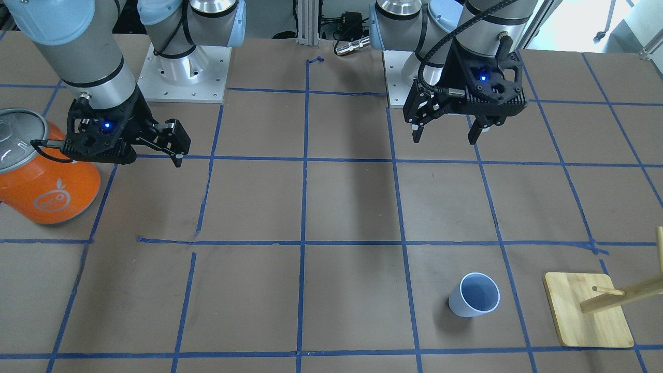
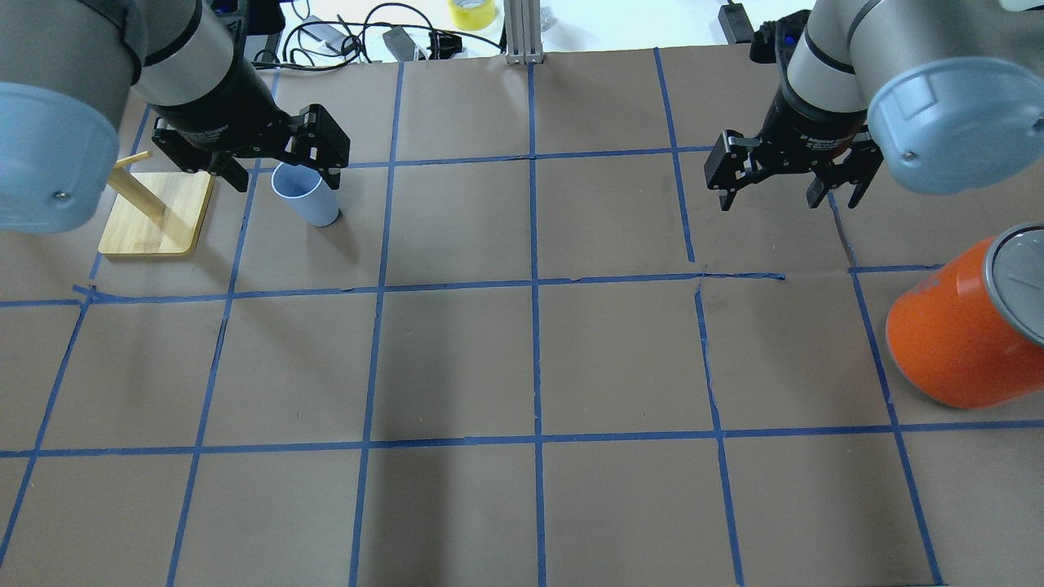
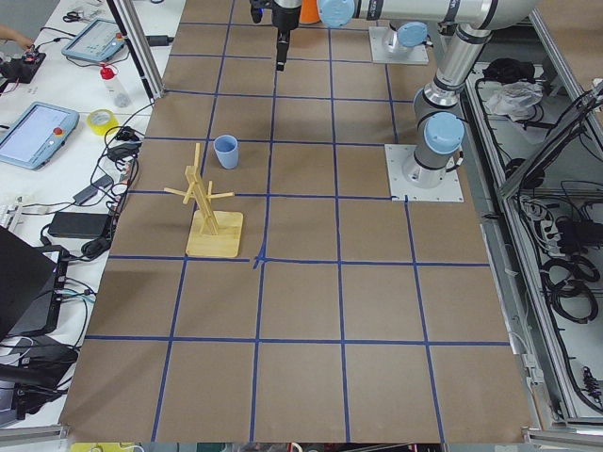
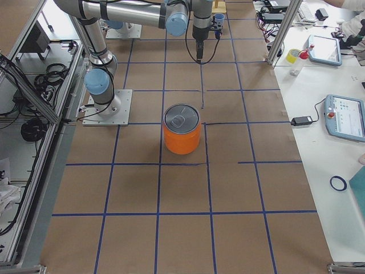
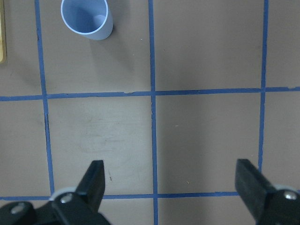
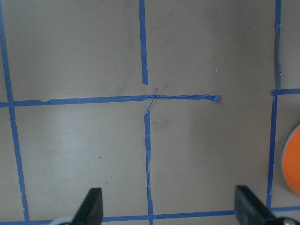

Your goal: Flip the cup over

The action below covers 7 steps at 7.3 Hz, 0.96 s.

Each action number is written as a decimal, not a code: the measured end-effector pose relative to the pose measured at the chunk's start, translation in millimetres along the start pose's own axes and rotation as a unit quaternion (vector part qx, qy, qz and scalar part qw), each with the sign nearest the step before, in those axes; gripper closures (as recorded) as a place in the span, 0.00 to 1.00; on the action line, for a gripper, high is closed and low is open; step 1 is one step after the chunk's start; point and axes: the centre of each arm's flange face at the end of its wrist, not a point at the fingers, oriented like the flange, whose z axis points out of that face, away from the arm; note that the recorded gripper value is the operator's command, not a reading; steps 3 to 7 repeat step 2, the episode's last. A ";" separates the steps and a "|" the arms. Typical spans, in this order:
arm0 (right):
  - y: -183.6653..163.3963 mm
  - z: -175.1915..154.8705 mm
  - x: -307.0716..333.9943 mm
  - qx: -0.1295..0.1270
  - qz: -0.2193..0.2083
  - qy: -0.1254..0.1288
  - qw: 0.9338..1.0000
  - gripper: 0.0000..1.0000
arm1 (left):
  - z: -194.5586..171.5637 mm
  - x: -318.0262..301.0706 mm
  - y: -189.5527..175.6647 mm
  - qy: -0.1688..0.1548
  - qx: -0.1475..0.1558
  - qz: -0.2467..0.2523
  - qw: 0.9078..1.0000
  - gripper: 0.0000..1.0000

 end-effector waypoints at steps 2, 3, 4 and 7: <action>0.0 1.3 -0.2 -0.002 0.000 -0.001 1.000 0.00 | 0.0 0.0 0.0 0.000 0.000 0.000 1.000 0.00; 0.0 1.3 -0.2 -0.002 0.000 -0.001 1.000 0.00 | 0.0 0.0 0.0 0.000 0.000 0.000 1.000 0.00; 0.0 1.3 -0.2 -0.002 0.000 -0.001 1.000 0.00 | 0.0 0.0 0.0 0.000 0.000 0.000 1.000 0.00; 0.0 1.3 -0.2 -0.002 0.000 -0.001 1.000 0.00 | 0.0 0.0 0.0 0.000 0.000 0.000 1.000 0.00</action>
